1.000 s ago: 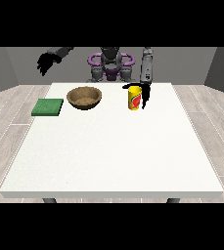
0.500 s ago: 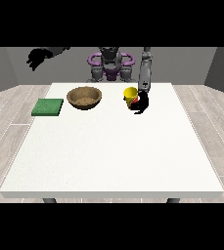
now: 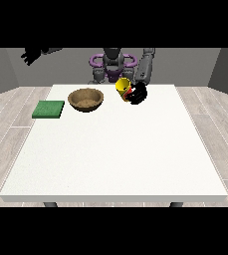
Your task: Pick the cup and pour the ball into the bowl, then pick the bowl and place it on the pad
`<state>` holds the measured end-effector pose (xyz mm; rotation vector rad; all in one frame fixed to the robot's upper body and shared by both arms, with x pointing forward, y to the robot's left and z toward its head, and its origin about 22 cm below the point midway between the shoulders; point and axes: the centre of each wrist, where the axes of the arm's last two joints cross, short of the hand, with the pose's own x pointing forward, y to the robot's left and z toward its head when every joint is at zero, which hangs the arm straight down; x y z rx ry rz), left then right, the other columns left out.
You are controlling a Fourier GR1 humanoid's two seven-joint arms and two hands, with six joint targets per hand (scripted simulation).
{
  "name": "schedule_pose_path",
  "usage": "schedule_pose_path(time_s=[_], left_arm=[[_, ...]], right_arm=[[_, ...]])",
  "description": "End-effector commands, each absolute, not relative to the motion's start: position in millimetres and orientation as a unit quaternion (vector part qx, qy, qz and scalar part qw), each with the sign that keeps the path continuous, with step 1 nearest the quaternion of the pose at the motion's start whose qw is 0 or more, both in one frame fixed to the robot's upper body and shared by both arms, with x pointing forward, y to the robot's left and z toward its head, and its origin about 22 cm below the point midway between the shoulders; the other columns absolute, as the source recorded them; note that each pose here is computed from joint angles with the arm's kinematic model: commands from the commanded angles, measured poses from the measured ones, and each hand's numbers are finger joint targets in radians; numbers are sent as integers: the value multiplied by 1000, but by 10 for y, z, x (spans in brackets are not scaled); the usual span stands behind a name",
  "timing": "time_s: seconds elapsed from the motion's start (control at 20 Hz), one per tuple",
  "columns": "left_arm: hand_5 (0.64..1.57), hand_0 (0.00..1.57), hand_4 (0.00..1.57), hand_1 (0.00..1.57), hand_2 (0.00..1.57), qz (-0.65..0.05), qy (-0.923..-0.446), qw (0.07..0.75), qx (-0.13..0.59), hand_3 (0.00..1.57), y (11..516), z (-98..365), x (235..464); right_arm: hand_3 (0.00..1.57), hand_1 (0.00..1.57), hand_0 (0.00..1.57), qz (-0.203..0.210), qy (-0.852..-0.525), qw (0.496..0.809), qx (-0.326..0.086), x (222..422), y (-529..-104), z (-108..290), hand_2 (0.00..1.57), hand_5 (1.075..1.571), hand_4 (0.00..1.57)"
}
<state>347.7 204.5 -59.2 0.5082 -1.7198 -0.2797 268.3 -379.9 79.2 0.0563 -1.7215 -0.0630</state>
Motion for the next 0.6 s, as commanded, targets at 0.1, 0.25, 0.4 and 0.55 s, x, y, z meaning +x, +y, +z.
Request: schedule_pose_path(time_s=[0.1, 0.25, 0.4, 0.55], left_arm=[[1540, 1349, 1421, 1349, 1571, -279, -709, 541, 357, 1571, 1843, -448, 3635], [1535, 1357, 1456, 1357, 1571, -357, -667, 509, 412, 1571, 1744, -417, 3716], [1540, 1347, 1444, 1347, 1571, -384, -645, 496, 436, 1571, 1378, -326, 3786], [1540, 1347, 1444, 1347, 1571, -389, -632, 490, 458, 1571, 1090, 5, 3980]], right_arm=[[243, 0, 0, -30, -733, 679, 33, 2697, -3917, 625, 0, 1564, 646], [151, 0, 0, -35, -723, 689, 25, 2764, -3901, 621, 0, 1561, 668], [97, 0, 0, -42, -719, 694, 23, 2664, -4132, 472, 0, 1559, 677], [0, 0, 0, -43, -728, 683, 36, 2765, -4084, 507, 0, 1560, 688]])
